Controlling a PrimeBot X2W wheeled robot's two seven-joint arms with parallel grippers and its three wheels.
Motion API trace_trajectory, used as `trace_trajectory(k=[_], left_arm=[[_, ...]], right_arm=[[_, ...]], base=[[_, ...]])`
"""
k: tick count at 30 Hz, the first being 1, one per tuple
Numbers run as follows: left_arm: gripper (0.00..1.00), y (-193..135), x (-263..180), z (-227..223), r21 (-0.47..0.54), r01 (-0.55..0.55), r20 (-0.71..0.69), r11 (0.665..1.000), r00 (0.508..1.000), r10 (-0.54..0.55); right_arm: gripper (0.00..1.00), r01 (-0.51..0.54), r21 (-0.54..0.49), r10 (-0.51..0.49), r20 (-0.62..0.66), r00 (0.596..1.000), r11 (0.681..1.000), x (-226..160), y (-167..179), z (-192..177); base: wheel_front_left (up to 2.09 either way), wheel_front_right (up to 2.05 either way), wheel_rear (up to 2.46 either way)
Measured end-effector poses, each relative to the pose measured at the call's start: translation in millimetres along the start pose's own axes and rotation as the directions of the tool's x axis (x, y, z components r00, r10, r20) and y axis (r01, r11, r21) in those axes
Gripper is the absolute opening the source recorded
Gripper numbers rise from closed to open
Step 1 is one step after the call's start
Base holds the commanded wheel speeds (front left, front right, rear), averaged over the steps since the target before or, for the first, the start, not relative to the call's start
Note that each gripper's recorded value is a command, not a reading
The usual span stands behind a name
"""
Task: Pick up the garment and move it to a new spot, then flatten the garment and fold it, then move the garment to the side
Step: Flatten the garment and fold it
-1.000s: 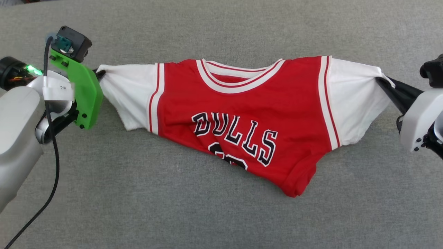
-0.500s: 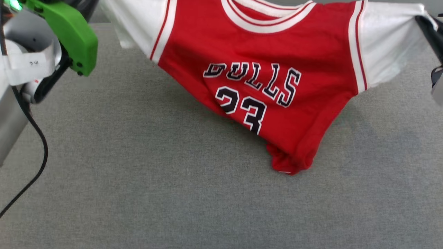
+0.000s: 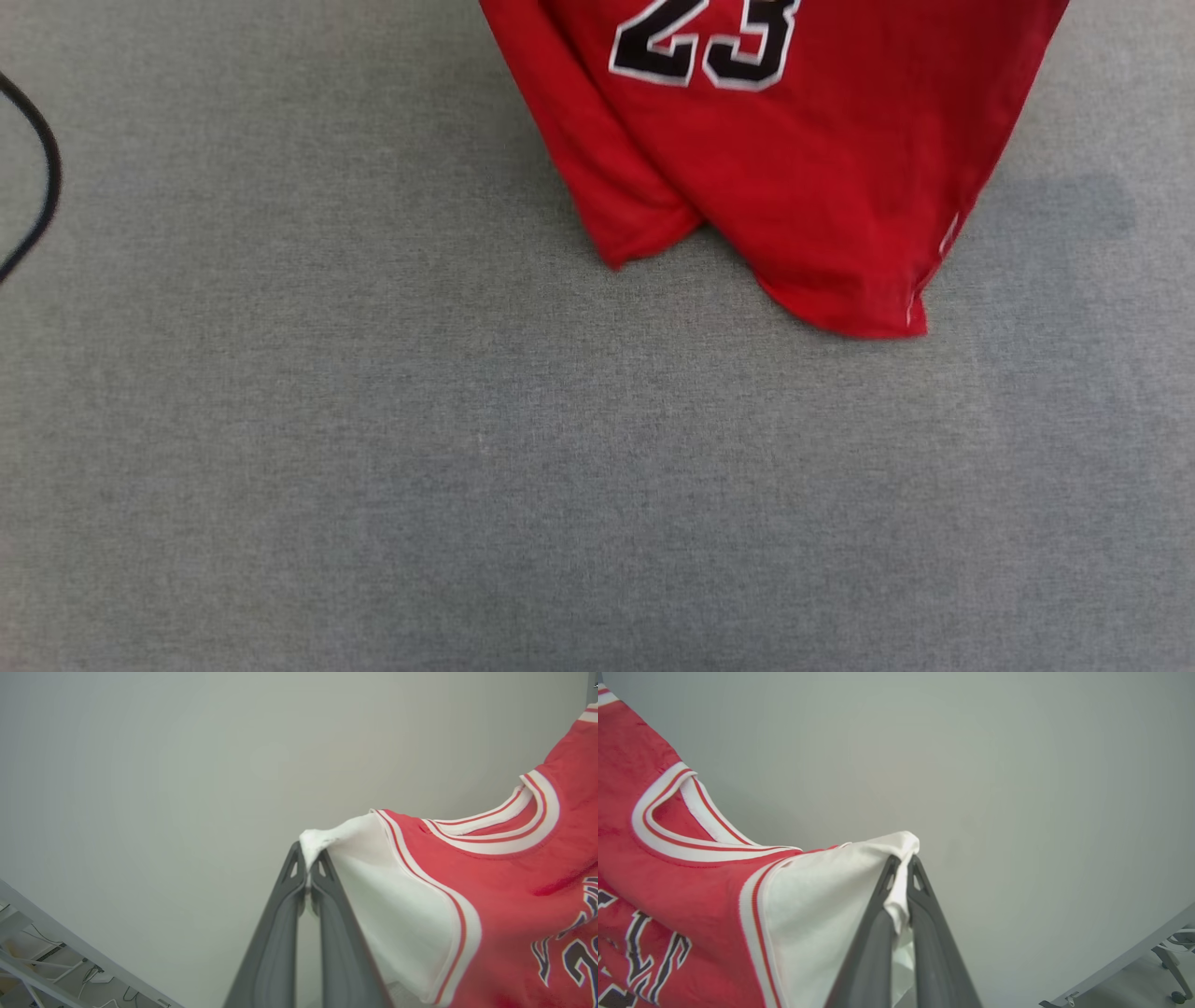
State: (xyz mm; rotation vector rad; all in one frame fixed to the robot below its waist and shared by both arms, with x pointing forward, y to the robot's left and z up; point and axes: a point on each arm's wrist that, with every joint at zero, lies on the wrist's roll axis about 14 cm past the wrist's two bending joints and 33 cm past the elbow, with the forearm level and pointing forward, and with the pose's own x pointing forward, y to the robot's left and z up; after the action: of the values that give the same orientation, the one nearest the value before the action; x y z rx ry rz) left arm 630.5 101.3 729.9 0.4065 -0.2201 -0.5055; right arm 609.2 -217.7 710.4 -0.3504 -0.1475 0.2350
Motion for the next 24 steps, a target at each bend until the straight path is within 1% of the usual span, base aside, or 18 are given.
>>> trace_trajectory(k=[7,13,16,19,22,24], left_arm=[[0.00,22,37,31,0.005,-0.041,0.134,0.999,0.990,0.040],[0.00,43,53,50,0.034,-0.100,0.219,0.994,0.972,0.090],[0.00,50,56,57,0.029,-0.118,0.255,0.993,0.961,0.107],[0.00,54,60,45,0.024,-0.132,0.243,0.991,0.962,0.122],[0.00,55,64,21,0.015,-0.135,0.204,0.991,0.970,0.129],[0.00,50,65,-1,0.005,-0.122,0.169,0.992,0.978,0.120]], right_arm=[[0.00,0.060,-0.029,-0.059,0.048,0.997,0.998,39,-23,21],[0.00,0.108,-0.066,-0.101,0.103,0.990,0.992,59,-37,40],[0.00,0.124,-0.081,-0.112,0.136,0.984,0.989,65,-41,51],[0.00,0.121,-0.094,-0.108,0.137,0.985,0.988,72,-40,48],[0.00,0.102,-0.110,-0.090,0.106,0.990,0.989,79,-33,29],[0.00,0.082,-0.113,-0.072,0.084,0.994,0.990,82,-26,15]], base=[[0.00,0.00,0.00],[0.00,0.00,0.00],[0.00,0.00,0.00],[0.00,0.00,0.00],[0.00,0.00,0.00],[0.00,0.00,0.00]])
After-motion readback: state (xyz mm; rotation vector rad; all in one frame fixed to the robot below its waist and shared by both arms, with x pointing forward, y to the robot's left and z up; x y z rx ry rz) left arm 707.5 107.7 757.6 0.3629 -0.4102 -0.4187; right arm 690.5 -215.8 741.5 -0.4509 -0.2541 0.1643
